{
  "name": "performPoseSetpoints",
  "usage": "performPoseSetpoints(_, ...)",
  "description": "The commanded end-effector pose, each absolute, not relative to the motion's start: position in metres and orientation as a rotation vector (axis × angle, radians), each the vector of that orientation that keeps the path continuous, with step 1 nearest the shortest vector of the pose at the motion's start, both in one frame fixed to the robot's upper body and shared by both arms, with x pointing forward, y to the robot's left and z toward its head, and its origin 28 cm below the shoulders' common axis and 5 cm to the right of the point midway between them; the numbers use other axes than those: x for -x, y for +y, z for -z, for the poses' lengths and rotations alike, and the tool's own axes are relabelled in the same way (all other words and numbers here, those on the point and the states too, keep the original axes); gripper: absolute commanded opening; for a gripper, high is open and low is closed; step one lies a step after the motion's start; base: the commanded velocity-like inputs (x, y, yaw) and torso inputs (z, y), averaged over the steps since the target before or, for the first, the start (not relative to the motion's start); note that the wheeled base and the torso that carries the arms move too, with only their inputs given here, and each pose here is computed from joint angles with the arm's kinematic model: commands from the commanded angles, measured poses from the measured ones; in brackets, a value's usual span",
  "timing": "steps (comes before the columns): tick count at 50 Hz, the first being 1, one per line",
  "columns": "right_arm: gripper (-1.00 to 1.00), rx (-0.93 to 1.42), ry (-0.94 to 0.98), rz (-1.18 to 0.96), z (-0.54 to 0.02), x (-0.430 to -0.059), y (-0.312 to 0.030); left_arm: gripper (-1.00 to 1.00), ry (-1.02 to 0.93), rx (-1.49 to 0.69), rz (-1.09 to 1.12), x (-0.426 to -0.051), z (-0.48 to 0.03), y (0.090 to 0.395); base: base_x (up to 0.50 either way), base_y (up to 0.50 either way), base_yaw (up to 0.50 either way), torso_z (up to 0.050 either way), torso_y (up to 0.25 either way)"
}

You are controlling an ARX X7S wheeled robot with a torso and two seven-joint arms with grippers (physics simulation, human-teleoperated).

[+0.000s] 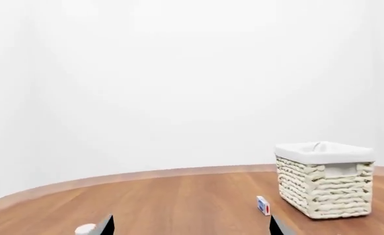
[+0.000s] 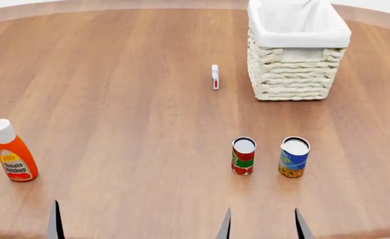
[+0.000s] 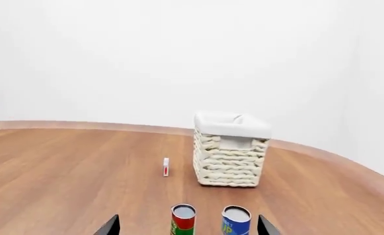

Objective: Pick up the ketchup, and put it in the basket.

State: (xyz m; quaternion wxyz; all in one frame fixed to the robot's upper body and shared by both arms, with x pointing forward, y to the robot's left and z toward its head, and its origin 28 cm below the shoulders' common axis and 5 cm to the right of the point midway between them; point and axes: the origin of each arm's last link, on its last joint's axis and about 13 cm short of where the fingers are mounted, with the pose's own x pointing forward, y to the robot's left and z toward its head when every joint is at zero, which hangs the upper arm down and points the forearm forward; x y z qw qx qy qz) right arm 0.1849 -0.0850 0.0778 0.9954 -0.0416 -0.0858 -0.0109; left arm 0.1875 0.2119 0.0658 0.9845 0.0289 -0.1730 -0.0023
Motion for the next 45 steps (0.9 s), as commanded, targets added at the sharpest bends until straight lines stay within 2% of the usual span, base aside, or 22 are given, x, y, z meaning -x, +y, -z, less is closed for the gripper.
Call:
performPoseSetpoints(1, 1.00, 0.090, -0.216, 0.029, -0.0861, -0.1801, -0.0829, 1.00, -0.382, -0.059, -0.003, -0.1838, -0.0720, 0.2126, 0.00, 0.00, 0.00, 0.000, 0.000)
performPoseSetpoints(16, 1.00, 0.088, -0.242, 0.028, -0.0871, -0.1791, -0.0840, 1.00, -0.392, -0.068, 0.001, -0.1826, -0.0719, 0.2120, 0.03, 0.00, 0.00, 0.000, 0.000)
performPoseSetpoints(45, 1.00, 0.100, -0.235, 0.027, -0.0846, -0.1802, -0.0825, 1.00, -0.385, -0.081, 0.002, -0.1848, -0.0684, 0.2119, 0.50, -0.01, 0.00, 0.000, 0.000)
